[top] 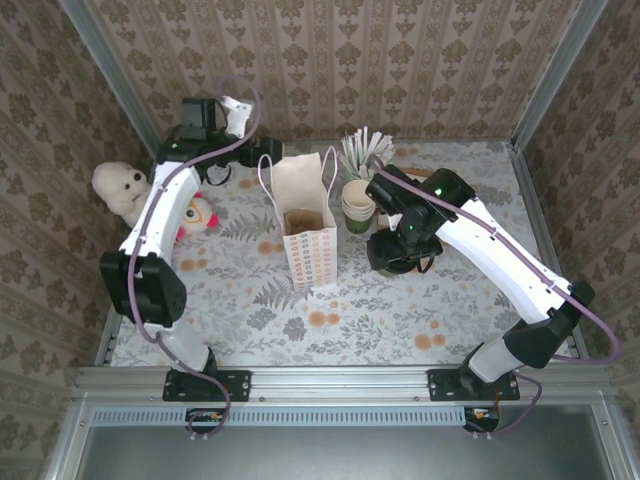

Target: Pack the takeout coffee

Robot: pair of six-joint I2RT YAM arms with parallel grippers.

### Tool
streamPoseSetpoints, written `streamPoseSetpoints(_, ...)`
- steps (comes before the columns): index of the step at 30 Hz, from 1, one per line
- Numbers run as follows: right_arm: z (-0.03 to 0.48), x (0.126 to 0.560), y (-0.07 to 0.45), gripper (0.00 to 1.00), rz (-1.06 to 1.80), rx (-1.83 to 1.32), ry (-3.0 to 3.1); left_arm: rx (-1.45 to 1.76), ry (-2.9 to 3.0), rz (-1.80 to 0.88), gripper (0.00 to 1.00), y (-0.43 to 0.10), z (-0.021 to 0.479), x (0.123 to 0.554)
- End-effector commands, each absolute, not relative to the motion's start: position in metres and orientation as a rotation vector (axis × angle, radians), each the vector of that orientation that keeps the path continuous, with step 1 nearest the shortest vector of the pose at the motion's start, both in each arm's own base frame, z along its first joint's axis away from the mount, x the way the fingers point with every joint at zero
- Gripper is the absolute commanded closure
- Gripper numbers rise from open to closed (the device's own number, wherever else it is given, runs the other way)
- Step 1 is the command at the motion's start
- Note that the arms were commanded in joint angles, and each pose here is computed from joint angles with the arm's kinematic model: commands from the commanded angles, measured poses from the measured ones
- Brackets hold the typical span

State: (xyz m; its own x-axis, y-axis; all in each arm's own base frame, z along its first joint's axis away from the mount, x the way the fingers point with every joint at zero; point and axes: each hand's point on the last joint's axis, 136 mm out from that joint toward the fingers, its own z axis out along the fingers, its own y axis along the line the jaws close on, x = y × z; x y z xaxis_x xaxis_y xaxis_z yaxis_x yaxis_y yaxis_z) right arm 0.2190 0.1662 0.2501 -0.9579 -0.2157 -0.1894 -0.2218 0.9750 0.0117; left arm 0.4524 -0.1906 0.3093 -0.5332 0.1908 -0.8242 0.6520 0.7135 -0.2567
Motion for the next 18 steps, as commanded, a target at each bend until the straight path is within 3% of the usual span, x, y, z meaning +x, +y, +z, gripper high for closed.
streamPoseSetpoints(1, 0.255, 0.208, 0.154, 0.41, -0.002, -0.331, 2.937, 0.958, 1.982, -0.749, 0.10, -0.212, 0.317, 0.431)
streamPoseSetpoints(4, 0.255, 0.207, 0.156, 0.42, 0.012, -0.335, 2.934, 1.011, 2.017, -0.767, 0.16, -0.216, 0.303, 0.438)
streamPoseSetpoints(9, 0.260, 0.205, 0.160, 0.43, 0.053, -0.349, 2.924, 1.042, 2.077, -0.782, 0.33, -0.223, 0.285, 0.447)
streamPoseSetpoints(14, 0.280, 0.205, 0.174, 0.44, 0.193, -0.356, 2.880, 0.957, 2.071, -0.851, 0.60, -0.230, 0.293, 0.450)
streamPoseSetpoints(18, 0.296, 0.205, 0.181, 0.45, 0.220, -0.395, 2.844, 0.869, 2.088, -0.877, 0.62, -0.235, 0.297, 0.445)
